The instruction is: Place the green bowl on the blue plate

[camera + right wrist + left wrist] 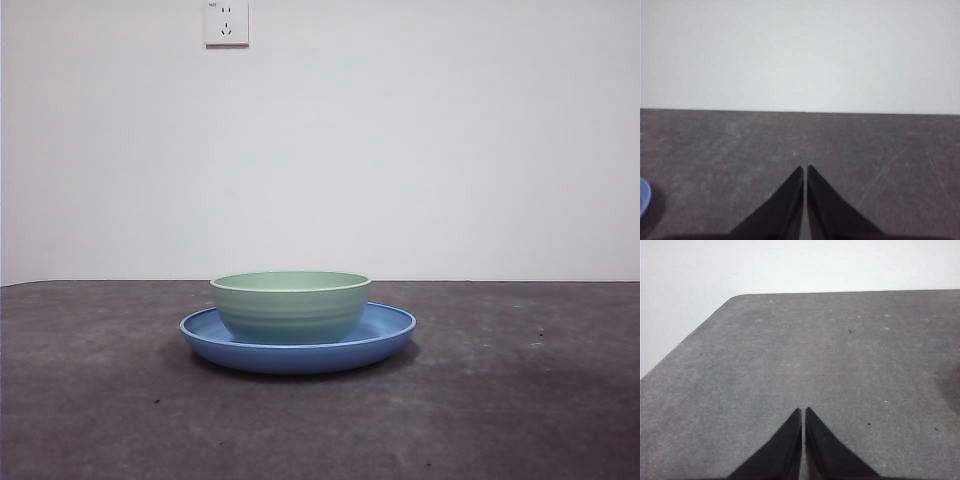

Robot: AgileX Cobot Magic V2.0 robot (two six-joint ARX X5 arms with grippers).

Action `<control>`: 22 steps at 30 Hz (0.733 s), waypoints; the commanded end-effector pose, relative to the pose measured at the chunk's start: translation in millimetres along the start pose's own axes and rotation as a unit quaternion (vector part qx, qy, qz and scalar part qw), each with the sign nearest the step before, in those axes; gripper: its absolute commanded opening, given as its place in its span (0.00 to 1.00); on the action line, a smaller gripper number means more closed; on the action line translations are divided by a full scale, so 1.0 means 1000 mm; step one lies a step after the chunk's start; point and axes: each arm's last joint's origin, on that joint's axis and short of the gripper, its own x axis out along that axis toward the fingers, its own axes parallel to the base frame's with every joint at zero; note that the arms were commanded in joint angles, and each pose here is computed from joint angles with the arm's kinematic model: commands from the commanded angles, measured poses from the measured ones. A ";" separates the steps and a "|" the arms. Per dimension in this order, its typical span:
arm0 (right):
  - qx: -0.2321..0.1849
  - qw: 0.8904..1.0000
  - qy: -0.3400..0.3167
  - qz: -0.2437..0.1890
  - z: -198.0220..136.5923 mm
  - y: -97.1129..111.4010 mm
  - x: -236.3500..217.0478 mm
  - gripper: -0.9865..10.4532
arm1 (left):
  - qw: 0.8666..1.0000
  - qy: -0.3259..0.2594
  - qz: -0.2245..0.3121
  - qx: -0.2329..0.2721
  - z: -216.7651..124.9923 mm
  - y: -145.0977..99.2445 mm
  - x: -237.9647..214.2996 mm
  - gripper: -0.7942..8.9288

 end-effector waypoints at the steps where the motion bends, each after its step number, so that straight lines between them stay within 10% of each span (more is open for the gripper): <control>1: 0.012 1.000 0.016 -0.004 -0.009 -0.001 0.001 0.09 | 1.000 0.012 0.002 -0.002 -0.007 0.000 0.002 0.09; 22: 0.021 0.994 0.104 -0.009 -0.026 -0.001 -0.001 0.09 | 1.000 0.013 0.002 -0.002 -0.007 0.000 0.002 0.09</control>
